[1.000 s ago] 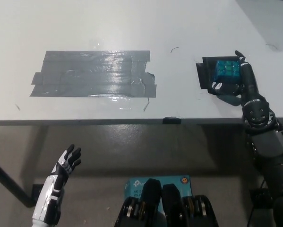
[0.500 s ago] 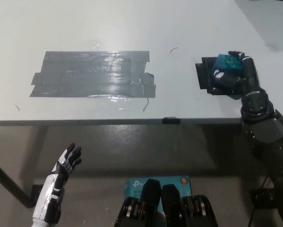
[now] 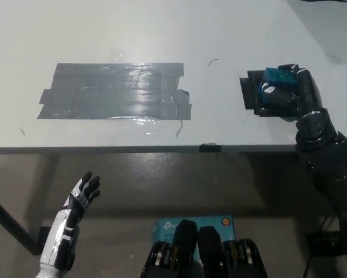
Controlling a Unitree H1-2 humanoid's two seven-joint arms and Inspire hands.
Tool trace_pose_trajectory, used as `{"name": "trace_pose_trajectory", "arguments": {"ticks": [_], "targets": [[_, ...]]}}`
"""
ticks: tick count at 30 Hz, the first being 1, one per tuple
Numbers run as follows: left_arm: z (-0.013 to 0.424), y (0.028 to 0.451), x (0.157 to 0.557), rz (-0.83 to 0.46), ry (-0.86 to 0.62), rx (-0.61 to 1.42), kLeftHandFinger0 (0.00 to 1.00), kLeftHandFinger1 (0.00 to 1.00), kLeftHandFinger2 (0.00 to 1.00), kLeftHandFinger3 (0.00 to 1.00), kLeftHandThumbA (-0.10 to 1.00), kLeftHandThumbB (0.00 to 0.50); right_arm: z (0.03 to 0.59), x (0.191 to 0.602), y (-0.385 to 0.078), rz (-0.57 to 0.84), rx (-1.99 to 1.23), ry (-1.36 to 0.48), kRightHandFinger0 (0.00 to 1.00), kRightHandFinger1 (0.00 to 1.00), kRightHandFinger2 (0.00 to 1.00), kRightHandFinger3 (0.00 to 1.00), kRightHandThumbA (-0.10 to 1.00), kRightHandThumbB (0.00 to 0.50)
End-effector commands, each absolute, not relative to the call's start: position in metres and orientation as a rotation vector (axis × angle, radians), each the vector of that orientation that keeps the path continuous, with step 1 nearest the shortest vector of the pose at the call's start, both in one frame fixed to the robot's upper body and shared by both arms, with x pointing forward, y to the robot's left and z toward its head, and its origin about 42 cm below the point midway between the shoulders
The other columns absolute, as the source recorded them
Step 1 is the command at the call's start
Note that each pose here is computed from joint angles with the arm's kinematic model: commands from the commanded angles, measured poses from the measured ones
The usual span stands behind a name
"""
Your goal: A rubick's cube is kept in the black marked spot on the table and the robot uses its right arm to pick it up and hands it to a person
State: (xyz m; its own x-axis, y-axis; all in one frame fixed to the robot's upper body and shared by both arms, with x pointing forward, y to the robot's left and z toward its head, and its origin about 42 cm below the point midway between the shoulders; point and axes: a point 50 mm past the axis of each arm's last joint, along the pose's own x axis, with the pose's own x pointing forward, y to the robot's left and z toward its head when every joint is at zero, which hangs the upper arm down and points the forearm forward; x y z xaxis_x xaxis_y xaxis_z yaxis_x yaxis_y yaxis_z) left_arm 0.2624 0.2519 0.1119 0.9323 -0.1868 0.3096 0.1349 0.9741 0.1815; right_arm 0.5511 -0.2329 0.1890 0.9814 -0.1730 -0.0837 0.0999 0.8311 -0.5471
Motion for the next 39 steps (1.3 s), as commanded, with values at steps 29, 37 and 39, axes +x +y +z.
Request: {"name": "trace_pose_trajectory", "arguments": {"ticks": [29,37,39], "targets": [[0.129,0.251,0.265,-0.204,-0.382,0.166,1.0,1.0,1.0,1.0,1.0,0.11,0.371,0.514,-0.168,-0.032,0.019,-0.447,0.16,0.69,0.97,0.93,-0.1,0.128],[0.13,0.25,0.265,-0.209,-0.388,0.166,1.0,1.0,1.0,1.0,1.0,0.101,0.39,0.533,-0.146,-0.042,-0.153,-0.475,0.09,0.56,0.86,0.86,-0.1,0.175],[0.13,0.249,0.266,-0.21,-0.389,0.164,1.0,1.0,1.0,1.0,1.0,0.102,0.393,0.537,-0.143,-0.05,-0.18,-0.478,0.09,0.55,0.85,0.83,-0.1,0.184]]}}
